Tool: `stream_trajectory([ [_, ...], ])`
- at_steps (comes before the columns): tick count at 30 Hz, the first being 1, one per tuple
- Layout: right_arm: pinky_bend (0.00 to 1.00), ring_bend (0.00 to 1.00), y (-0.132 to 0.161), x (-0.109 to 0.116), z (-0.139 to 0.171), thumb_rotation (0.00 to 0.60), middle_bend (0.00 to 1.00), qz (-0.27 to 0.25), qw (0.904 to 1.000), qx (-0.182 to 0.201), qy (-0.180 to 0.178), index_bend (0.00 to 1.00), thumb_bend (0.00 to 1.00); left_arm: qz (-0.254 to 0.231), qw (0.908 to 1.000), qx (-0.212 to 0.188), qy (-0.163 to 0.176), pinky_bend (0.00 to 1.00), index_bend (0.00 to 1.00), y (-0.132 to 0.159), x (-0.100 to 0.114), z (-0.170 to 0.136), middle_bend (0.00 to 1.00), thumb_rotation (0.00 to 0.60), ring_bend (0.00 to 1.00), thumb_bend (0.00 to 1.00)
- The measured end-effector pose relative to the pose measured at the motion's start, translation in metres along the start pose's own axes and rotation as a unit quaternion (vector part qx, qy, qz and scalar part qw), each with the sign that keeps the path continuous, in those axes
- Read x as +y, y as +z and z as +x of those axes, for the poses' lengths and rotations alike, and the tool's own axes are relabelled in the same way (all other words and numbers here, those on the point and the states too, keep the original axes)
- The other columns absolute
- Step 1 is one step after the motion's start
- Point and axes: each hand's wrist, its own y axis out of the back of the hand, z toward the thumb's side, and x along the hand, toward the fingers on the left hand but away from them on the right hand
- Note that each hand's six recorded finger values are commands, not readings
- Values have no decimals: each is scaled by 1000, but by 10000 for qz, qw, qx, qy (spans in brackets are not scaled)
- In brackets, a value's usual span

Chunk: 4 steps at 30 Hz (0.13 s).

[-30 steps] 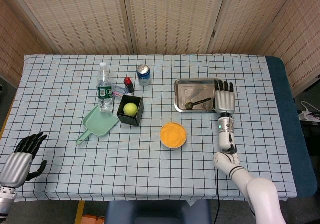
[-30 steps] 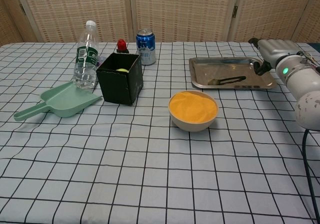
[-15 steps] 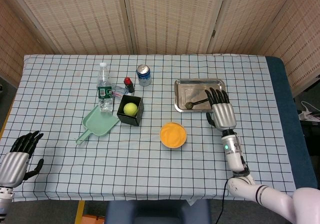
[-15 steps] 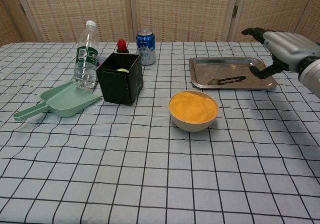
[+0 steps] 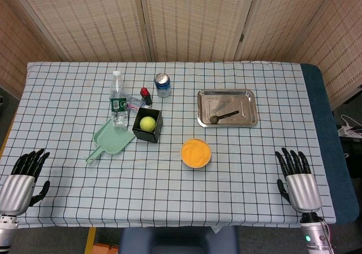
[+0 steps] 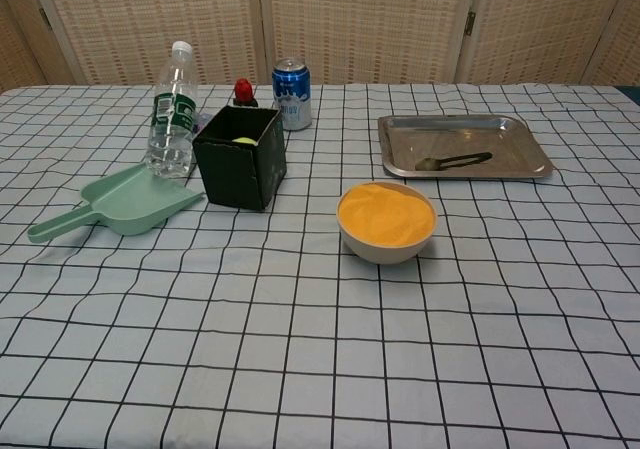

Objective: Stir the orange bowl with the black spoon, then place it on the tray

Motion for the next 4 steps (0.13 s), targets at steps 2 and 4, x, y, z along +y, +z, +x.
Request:
stream_trajectory([
  [2,0,0,-5,2,3,600,0,42,10000,-42,-71,0,376,-9,10000,-20,-3,82,0,1,0,-2,0,600,0,451],
  [4,0,0,-5,8,5,600,0,-36,9998,-47,-180,0,376,-21,10000,-25,20,82,0,2,1,-2,0,600,0,451],
])
